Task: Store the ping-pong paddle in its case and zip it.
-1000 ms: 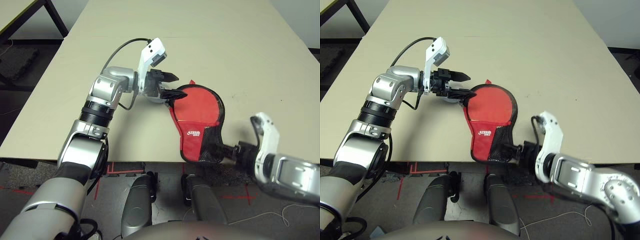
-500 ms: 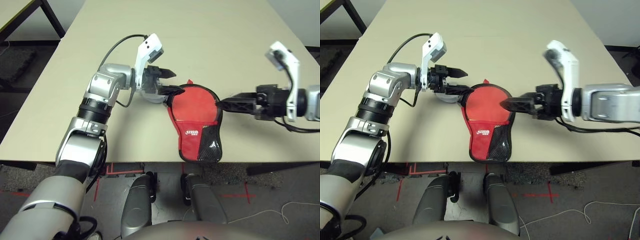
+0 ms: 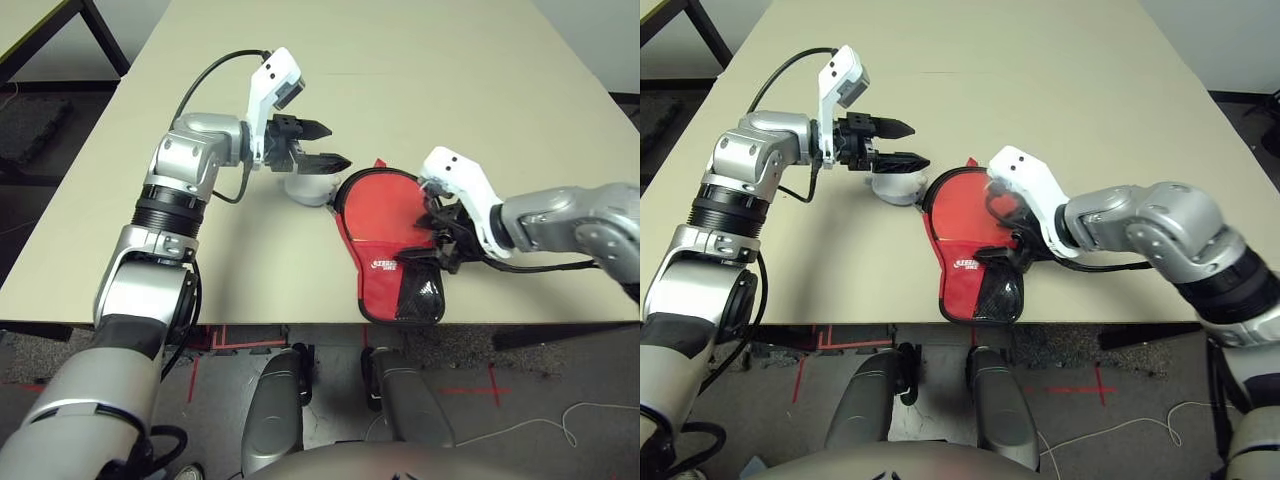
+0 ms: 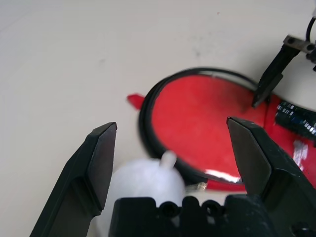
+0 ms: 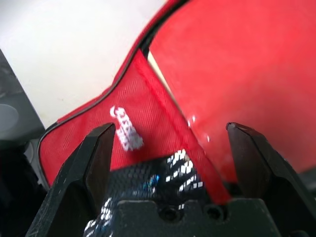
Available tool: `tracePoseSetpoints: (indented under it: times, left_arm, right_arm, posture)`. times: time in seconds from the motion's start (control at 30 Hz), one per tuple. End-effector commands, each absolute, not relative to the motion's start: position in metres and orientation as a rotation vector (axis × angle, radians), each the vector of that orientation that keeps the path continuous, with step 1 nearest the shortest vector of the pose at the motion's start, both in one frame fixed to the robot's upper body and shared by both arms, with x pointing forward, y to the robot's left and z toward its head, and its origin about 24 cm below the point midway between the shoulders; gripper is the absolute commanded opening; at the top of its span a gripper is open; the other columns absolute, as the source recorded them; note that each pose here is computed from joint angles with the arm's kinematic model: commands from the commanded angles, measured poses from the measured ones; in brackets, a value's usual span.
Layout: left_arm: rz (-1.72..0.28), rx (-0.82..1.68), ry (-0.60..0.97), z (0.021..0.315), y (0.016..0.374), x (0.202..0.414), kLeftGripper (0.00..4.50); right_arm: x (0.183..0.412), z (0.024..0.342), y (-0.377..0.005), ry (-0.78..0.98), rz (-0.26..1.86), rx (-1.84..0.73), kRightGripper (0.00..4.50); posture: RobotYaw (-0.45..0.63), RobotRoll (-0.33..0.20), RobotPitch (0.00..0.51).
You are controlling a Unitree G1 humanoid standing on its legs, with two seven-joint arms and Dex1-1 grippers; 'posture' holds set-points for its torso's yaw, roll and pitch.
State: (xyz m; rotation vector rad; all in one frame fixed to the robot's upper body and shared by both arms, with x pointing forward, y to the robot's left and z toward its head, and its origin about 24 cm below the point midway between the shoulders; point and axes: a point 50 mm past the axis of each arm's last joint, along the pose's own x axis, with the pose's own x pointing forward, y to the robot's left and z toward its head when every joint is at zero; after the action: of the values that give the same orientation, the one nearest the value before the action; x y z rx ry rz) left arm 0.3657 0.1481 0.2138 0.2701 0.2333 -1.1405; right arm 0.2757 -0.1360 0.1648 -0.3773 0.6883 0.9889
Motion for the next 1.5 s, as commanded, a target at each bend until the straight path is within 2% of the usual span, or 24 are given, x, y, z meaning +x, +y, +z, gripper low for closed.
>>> tracePoseSetpoints:
  times: [0.03, 0.33, 0.67, 1.07, 1.43, 1.5]
  left_arm:
    - [-1.103, 0.315, 0.282, 0.206, 0.163, 0.363, 4.50]
    - [-1.072, 0.490, 0.361, 0.186, 0.181, 0.358, 4.50]
    - [-1.119, 0.658, 0.427, 0.162, 0.174, 0.363, 4.50]
    - [-1.066, 0.800, 0.349, 0.148, 0.146, 0.385, 4.50]
    - [-1.135, 0.757, 0.332, 0.146, 0.139, 0.383, 4.50]
    - [-1.138, 0.757, 0.326, 0.147, 0.138, 0.382, 4.10]
  right_arm:
    - [0.277, 0.157, -0.129, 0.697, 1.023, -0.417, 4.47]
    - [0.280, 0.145, -0.129, 0.718, 1.029, -0.462, 4.47]
    - [0.284, 0.145, -0.132, 0.716, 1.013, -0.470, 4.47]
    - [0.287, 0.150, -0.131, 0.697, 0.998, -0.465, 4.47]
    - [0.288, 0.149, -0.134, 0.701, 0.981, -0.458, 4.47]
    - [0.289, 0.149, -0.134, 0.700, 0.978, -0.457, 4.50]
  posture:
    - [-0.03, 0.000, 0.175]
    - [-0.02, 0.000, 0.173]
    - [-0.03, 0.000, 0.177]
    - [-0.05, 0.000, 0.176]
    - [-0.05, 0.000, 0.177]
    - [-0.05, 0.000, 0.175]
